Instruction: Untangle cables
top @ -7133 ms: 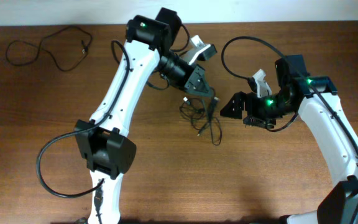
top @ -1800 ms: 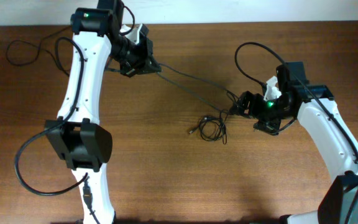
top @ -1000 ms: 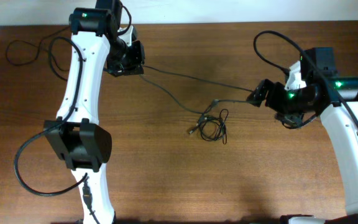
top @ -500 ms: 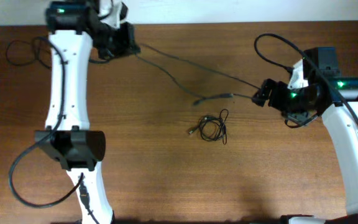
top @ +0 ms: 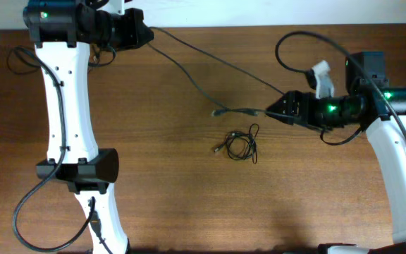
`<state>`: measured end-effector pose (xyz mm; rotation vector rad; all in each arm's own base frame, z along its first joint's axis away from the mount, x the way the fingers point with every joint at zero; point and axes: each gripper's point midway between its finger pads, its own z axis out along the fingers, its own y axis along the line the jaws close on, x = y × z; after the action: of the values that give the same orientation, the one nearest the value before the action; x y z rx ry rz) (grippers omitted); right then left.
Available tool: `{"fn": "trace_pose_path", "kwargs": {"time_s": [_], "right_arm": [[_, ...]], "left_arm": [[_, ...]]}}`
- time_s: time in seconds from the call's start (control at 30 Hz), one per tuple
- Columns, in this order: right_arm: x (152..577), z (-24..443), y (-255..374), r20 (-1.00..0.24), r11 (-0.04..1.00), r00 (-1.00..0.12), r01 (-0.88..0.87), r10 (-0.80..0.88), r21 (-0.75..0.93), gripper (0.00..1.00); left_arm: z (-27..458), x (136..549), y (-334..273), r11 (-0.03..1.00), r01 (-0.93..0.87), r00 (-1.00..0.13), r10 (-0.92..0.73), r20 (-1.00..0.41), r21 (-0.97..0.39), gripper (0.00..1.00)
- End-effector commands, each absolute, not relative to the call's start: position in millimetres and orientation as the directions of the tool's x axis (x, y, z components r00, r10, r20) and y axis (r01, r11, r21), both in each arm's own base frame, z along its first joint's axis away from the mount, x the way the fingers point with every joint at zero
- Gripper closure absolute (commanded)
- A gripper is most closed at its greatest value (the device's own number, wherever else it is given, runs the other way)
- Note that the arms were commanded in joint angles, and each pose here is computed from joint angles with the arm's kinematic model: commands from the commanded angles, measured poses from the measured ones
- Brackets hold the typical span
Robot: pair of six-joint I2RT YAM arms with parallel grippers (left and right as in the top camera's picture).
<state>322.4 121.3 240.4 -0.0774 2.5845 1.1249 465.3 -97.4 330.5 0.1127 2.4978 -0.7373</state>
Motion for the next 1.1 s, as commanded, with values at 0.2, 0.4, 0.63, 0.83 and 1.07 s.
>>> {"fn": "trace_pose_path", "kwargs": {"time_s": [0.2,0.4,0.63,0.83,1.07], "right_arm": [[335,263,126,-0.315,0.634,-0.934,-0.143,0.166,0.760,0.02],[332,203,45,-0.209,0.848,-0.869,0.342,0.450,0.405,0.01],[332,208,58,-0.210,0.847,-0.894,0.266,0.395,0.461,0.02],[338,247,111,-0.296,0.718,-0.933,-0.062,0.205,0.693,0.01],[339,247,111,-0.315,0.722,-0.930,-0.084,0.191,0.687,0.01]], "left_arm": [[314,449,-76,0.922,0.138,-0.888,-0.046,-0.457,-0.361,1.00],[305,457,-6,0.988,-0.141,-0.863,-0.093,-0.497,0.059,1.00],[305,458,-13,0.976,-0.218,-0.843,-0.203,-0.499,-0.028,1.00],[310,456,-72,0.968,0.110,-0.875,-0.014,-0.484,-0.227,1.00],[350,418,-165,0.629,0.571,-0.777,0.208,-0.594,-0.528,1.00]]}}
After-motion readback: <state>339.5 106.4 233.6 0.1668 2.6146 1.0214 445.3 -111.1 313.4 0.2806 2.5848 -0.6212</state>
